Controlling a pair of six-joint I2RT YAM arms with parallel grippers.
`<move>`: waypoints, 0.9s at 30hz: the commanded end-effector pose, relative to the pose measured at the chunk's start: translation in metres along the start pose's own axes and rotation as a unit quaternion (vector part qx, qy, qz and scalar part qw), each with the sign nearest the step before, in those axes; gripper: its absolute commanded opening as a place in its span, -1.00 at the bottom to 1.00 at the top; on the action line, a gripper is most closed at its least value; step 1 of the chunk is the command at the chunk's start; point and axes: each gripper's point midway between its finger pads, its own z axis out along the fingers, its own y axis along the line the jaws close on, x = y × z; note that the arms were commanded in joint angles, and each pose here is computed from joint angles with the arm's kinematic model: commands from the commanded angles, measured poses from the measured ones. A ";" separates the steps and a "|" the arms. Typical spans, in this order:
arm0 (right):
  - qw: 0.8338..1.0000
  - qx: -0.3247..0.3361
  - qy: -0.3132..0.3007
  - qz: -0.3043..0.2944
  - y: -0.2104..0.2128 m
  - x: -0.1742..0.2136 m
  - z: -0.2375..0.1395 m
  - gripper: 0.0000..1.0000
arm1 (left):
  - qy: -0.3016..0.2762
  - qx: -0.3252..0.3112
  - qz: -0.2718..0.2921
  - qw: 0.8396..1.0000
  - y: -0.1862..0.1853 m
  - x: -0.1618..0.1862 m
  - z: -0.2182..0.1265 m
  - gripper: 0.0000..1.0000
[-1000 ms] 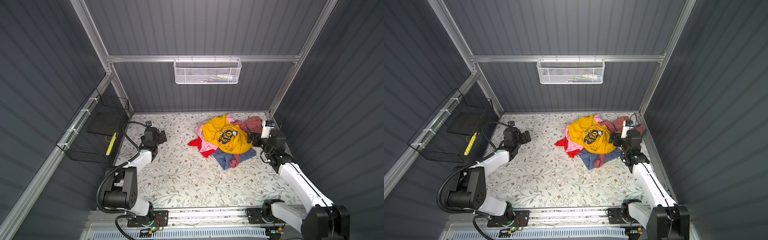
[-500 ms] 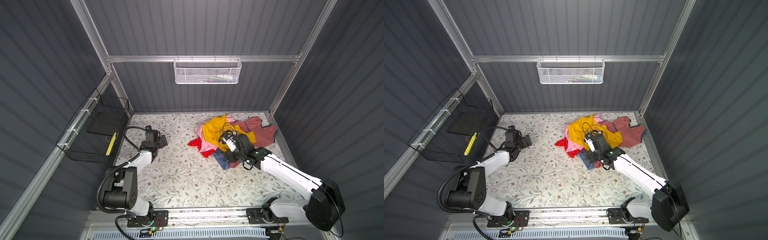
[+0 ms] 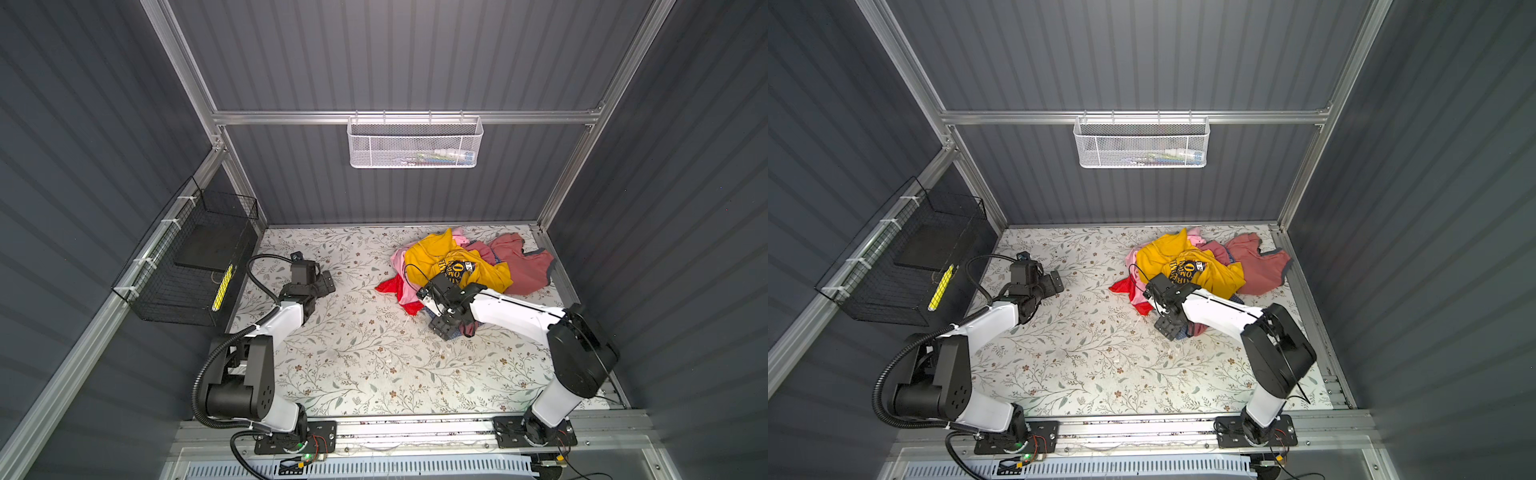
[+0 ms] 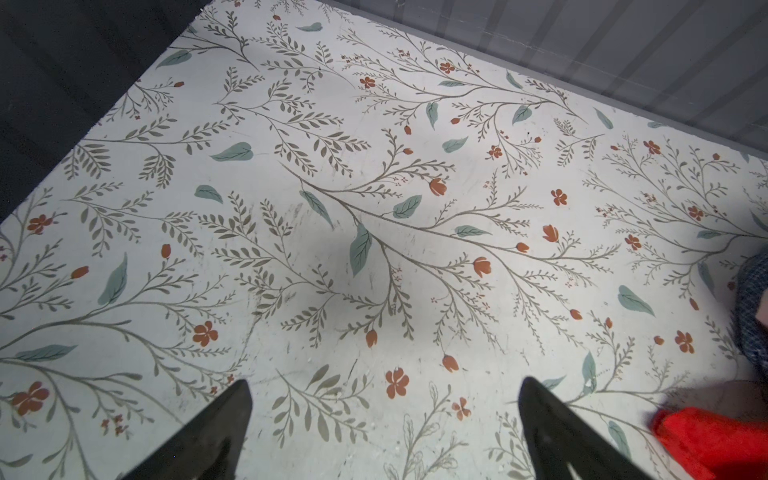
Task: Pick out a specific cloth from the pile
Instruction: 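Reach the right gripper into the pile and grasp the blue plaid shirt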
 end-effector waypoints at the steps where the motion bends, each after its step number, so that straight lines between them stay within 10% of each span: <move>1: 0.999 0.018 0.040 -0.014 -0.004 0.008 0.006 0.61 | 0.000 -0.002 -0.001 1.000 0.002 0.001 -0.007 1.00; 7: 0.999 0.004 0.044 -0.023 0.002 0.005 0.017 0.39 | 0.002 -0.005 0.000 1.000 0.004 0.002 -0.009 1.00; 20: 0.999 -0.038 0.013 0.005 0.005 0.003 0.003 -0.96 | 0.001 -0.005 -0.001 1.000 0.005 0.002 -0.012 1.00; 27: 0.985 -0.144 -0.092 0.037 0.014 -0.010 -0.057 -1.00 | 0.003 -0.004 0.004 1.000 0.005 0.005 -0.014 1.00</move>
